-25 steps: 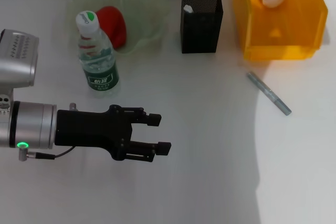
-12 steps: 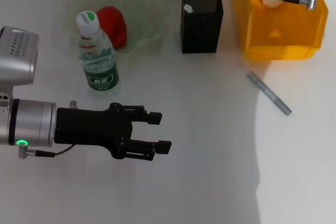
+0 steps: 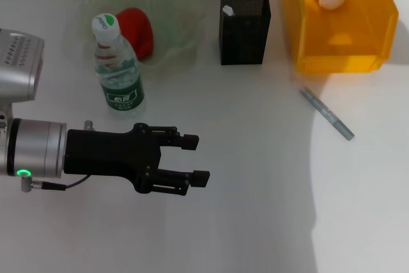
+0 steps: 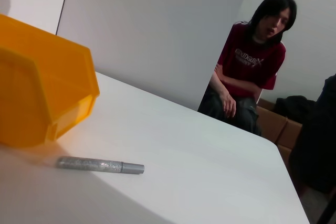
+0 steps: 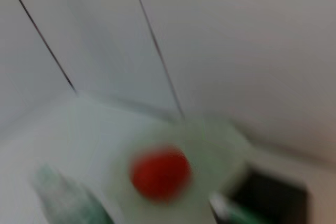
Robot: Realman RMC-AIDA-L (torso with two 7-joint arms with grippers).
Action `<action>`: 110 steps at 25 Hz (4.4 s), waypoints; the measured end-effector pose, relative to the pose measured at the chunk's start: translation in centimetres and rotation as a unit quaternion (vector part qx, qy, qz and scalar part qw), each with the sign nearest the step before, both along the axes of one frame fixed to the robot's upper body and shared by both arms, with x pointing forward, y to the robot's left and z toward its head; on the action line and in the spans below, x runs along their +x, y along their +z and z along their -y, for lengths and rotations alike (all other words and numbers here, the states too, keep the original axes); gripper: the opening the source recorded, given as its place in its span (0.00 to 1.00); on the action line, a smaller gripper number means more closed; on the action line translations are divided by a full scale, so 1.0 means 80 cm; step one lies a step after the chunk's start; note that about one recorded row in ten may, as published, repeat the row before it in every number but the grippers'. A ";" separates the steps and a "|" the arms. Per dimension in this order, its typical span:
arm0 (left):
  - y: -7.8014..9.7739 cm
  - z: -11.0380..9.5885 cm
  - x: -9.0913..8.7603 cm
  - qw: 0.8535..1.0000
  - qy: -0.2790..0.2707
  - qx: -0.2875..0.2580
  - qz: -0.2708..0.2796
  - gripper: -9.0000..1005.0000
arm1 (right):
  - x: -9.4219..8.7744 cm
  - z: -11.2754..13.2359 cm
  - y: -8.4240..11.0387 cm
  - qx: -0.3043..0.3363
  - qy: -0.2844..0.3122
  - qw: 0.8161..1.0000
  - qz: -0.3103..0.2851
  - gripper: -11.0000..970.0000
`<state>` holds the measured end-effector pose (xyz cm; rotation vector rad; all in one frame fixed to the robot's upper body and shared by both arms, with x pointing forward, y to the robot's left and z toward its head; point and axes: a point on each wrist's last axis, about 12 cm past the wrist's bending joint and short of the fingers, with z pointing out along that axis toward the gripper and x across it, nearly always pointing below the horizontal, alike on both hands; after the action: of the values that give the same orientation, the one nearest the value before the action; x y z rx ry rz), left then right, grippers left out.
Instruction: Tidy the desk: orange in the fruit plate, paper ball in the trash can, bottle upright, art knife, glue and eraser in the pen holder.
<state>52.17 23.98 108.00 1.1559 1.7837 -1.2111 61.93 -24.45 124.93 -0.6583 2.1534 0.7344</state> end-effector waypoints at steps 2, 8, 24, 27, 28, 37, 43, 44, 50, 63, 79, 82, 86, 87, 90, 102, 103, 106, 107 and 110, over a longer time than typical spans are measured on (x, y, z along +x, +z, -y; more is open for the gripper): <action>0.001 0.000 0.001 1.000 -0.002 0.001 0.003 0.77 | -0.006 0.004 -0.004 -0.097 -0.007 0.994 -0.045 0.62; 0.004 0.003 0.002 1.000 -0.008 0.001 0.008 0.77 | -0.012 -0.007 -0.048 -0.259 0.003 0.957 -0.127 0.62; 0.007 0.007 0.008 1.000 -0.011 0.003 0.013 0.77 | 0.003 -0.045 -0.146 -0.322 0.031 0.935 -0.147 0.56; 0.007 0.008 0.009 1.000 -0.009 0.003 0.012 0.77 | 0.004 -0.046 -0.149 -0.321 0.030 0.935 -0.147 0.53; 0.007 0.008 0.009 1.000 -0.009 0.003 0.012 0.77 | 0.004 -0.047 -0.151 -0.321 0.030 0.935 -0.148 0.52; 0.008 0.010 0.012 1.000 -0.009 0.004 0.014 0.77 | 0.009 -0.051 -0.160 -0.322 0.028 0.935 -0.146 0.31; 0.008 0.011 0.012 1.000 -0.009 0.004 0.014 0.78 | 0.010 -0.052 -0.164 -0.322 0.027 0.935 -0.147 0.27; 0.008 0.011 0.013 1.000 -0.008 0.004 0.014 0.78 | 0.010 -0.053 -0.164 -0.322 0.027 0.935 -0.146 0.27; 0.008 0.011 0.013 1.000 -0.006 0.006 0.014 0.78 | 0.010 -0.053 -0.164 -0.318 0.027 0.937 -0.145 0.23; 0.007 0.011 0.013 1.000 -0.005 0.006 0.013 0.78 | -0.013 -0.046 -0.065 -0.113 0.036 0.992 -0.029 0.15; 0.010 0.015 0.017 1.000 -0.004 0.002 0.017 0.78 | 0.033 -0.030 -0.132 0.207 -0.087 0.955 0.193 0.14; 0.010 0.015 0.017 1.000 -0.003 0.001 0.014 0.78 | 0.040 -0.040 -0.142 0.189 -0.096 0.958 0.192 0.14; 0.010 0.016 0.017 1.000 -0.002 0.001 0.012 0.78 | 0.052 -0.055 -0.156 0.142 -0.112 0.966 0.186 0.14; 0.010 0.015 0.018 1.000 -0.001 0.001 0.013 0.78 | 0.054 -0.059 -0.158 0.133 -0.113 0.967 0.185 0.14; 0.010 0.014 0.018 1.000 0.001 0.002 0.013 0.78 | 0.056 -0.066 -0.162 0.123 -0.111 0.970 0.181 0.16; 0.010 0.011 0.021 1.000 0.011 0.005 0.017 0.78 | 0.022 -0.029 -0.158 0.161 -0.082 0.967 0.179 0.44; 0.013 0.009 0.023 1.000 0.018 0.002 0.022 0.78 | 0.010 -0.020 -0.156 0.171 -0.071 0.967 0.176 0.46; 0.016 0.004 0.023 0.999 0.022 -0.003 0.025 0.78 | -0.034 0.010 -0.149 0.191 -0.017 0.968 0.164 0.53; 0.018 0.002 0.024 0.999 0.022 -0.003 0.026 0.78 | -0.054 0.022 -0.149 0.190 0.008 0.969 0.159 0.55; 0.025 -0.006 0.023 1.000 0.020 -0.004 0.022 0.78 | -0.116 0.054 -0.153 0.185 0.120 0.966 0.136 0.77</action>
<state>54.05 24.47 110.02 1.1300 1.7598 -1.1593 52.65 -28.79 112.66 -0.7730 1.6458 1.0766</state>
